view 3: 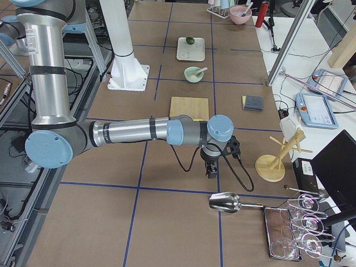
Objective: Put spoon and bun in bowl
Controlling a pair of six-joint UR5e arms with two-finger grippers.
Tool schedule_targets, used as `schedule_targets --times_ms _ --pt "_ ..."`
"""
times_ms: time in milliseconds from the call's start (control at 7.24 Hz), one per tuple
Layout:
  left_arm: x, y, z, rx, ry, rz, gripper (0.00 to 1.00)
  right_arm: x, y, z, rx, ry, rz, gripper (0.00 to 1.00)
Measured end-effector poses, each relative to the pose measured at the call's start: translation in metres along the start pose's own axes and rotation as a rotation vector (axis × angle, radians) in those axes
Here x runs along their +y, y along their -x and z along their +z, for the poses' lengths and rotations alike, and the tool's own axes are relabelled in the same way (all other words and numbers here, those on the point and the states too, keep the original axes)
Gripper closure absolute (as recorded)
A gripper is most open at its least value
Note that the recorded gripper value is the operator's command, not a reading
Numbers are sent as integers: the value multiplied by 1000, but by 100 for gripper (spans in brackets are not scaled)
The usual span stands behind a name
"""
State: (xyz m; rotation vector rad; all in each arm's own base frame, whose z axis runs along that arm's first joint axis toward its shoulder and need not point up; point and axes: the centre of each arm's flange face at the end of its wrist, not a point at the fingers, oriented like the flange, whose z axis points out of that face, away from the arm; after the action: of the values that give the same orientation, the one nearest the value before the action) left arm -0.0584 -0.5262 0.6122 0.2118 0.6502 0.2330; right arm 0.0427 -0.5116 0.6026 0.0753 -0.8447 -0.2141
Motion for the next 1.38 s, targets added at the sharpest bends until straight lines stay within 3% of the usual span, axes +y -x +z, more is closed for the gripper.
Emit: schedule_targets --times_ms 276,553,829,1382 --pt "8 11 15 11 30 -28 0 4 -7 5 3 11 28 0" --pt "22 28 28 69 64 -93 0 8 -18 15 2 32 59 0" --pt "29 33 17 119 83 -163 0 10 -22 18 2 38 93 0" --pt "31 29 9 126 79 -171 0 9 -23 14 1 31 125 0"
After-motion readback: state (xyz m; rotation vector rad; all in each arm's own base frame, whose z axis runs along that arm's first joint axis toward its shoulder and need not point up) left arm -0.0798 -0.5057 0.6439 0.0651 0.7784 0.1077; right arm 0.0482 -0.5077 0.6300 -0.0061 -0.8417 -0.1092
